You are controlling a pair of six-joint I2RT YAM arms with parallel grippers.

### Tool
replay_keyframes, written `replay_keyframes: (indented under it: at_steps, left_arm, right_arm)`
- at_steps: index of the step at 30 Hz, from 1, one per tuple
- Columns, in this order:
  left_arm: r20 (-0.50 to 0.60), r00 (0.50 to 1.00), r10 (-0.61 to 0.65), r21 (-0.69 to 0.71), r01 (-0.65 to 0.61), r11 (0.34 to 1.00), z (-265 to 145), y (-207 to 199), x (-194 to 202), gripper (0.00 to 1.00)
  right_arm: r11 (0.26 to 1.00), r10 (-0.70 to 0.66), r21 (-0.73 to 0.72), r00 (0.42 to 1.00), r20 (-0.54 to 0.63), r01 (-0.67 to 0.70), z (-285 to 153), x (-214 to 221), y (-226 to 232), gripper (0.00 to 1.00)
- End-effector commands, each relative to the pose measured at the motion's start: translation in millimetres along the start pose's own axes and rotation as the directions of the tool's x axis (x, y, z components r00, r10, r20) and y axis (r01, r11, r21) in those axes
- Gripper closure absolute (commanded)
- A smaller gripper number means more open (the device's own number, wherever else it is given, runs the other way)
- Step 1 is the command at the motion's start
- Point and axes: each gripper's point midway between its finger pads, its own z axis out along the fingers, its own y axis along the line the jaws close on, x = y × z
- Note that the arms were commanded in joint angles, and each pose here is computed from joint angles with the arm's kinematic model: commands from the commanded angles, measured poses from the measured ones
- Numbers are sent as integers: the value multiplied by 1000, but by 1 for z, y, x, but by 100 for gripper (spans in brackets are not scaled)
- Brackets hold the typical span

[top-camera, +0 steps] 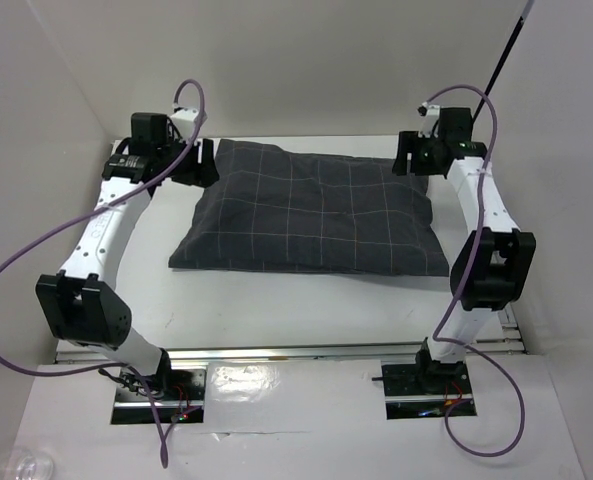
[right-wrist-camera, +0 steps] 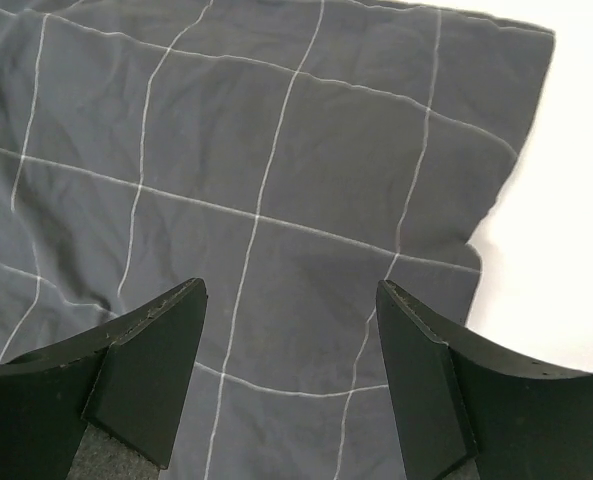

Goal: Put the pillow into the pillowcase

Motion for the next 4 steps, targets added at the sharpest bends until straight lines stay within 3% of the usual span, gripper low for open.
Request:
replay_keyframes:
  at_steps: [1,4]
  left_arm:
    - [78,997,5,-51,-1,999,-10,7,-15,27]
    - [78,997,15,-40,-12,999,-10,5,-15,28]
  right_arm:
    - [999,-23,-18,985,174,27,-37,-45,15,24]
    - [1000,-21,-18,986,163,24,-35,-41,15,24]
